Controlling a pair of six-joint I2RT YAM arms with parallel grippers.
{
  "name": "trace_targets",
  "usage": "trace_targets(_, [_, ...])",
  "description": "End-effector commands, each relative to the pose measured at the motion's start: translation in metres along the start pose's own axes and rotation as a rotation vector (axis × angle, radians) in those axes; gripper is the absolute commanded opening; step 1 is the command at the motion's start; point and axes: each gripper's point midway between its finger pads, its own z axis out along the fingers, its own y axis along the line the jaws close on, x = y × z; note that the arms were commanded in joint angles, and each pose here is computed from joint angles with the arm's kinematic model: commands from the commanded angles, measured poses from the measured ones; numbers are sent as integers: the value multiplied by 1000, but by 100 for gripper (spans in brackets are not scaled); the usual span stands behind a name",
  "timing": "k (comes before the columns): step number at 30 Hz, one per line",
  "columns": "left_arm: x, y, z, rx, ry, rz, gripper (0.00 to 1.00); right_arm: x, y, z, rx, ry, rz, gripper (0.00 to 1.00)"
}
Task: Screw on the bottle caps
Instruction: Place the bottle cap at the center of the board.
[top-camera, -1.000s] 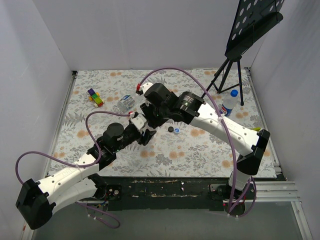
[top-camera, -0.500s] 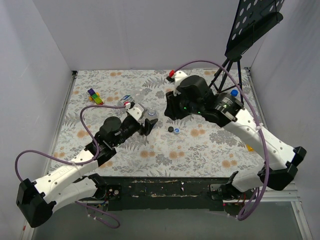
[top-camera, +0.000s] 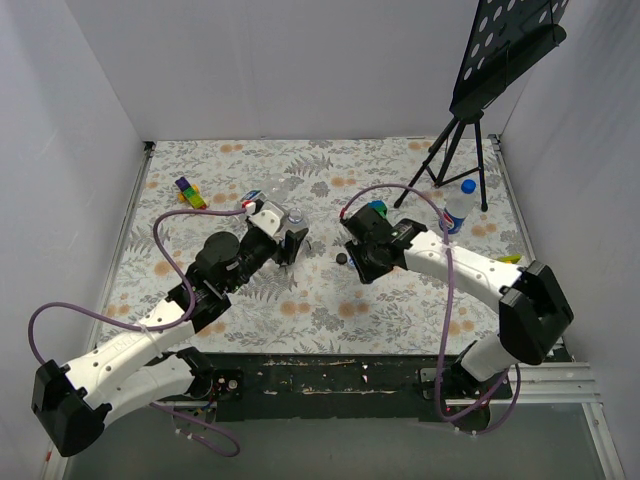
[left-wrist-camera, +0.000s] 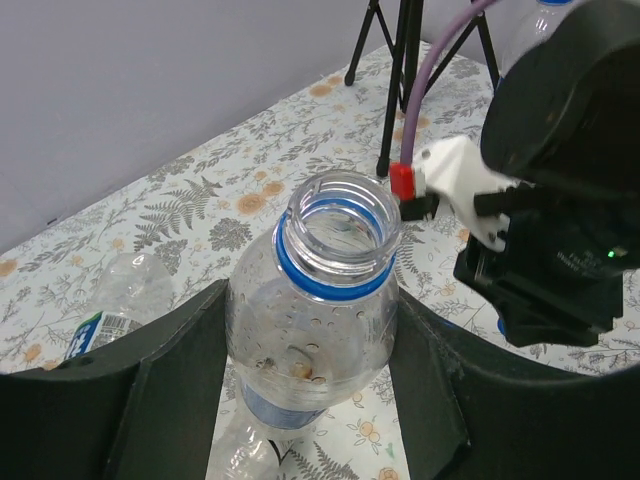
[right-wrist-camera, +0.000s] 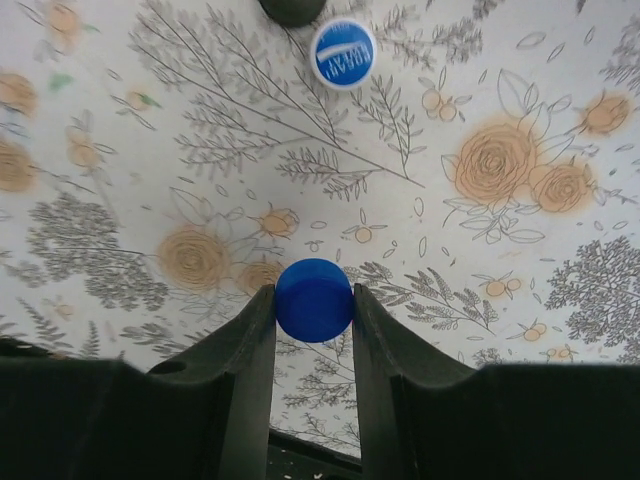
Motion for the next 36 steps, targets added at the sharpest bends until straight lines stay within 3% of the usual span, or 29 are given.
trace_targets(1, [-18,11,-4,-43,-44,23,0,-3,-6,32,38,-46,9,1])
trace_targets(4, [-16,10,-3,-39,-38,27,0,13,-5,52,39,-3,12,1])
trace_targets(8, [-16,10,-3,-37,-38,32,0,26,-5,68,42,39,11,9])
trace_targets(13, [-17,8,-3,-20,-36,37,0,29,-4,70,34,51,15,34])
trace_targets(17, [-17,5,-3,-2,-35,42,0,20,4,52,-18,27,13,46])
trace_targets(18, [-16,4,-3,3,-34,46,0,13,9,43,-47,2,14,55])
trace_targets(19, [-16,2,-3,12,-34,47,0,5,14,33,-78,-35,18,56])
trace_targets(20, [-16,2,-3,15,-34,47,0,-2,18,23,-110,-70,14,69])
trace_targets(25, [-15,-4,-2,52,-25,55,0,-42,29,-40,-199,-231,-24,71])
trace_targets(33, [-9,-32,0,216,16,73,0,-101,72,-174,-515,-697,-172,70])
trace_targets(36, [-6,-41,0,272,37,72,0,-109,82,-203,-578,-805,-233,69])
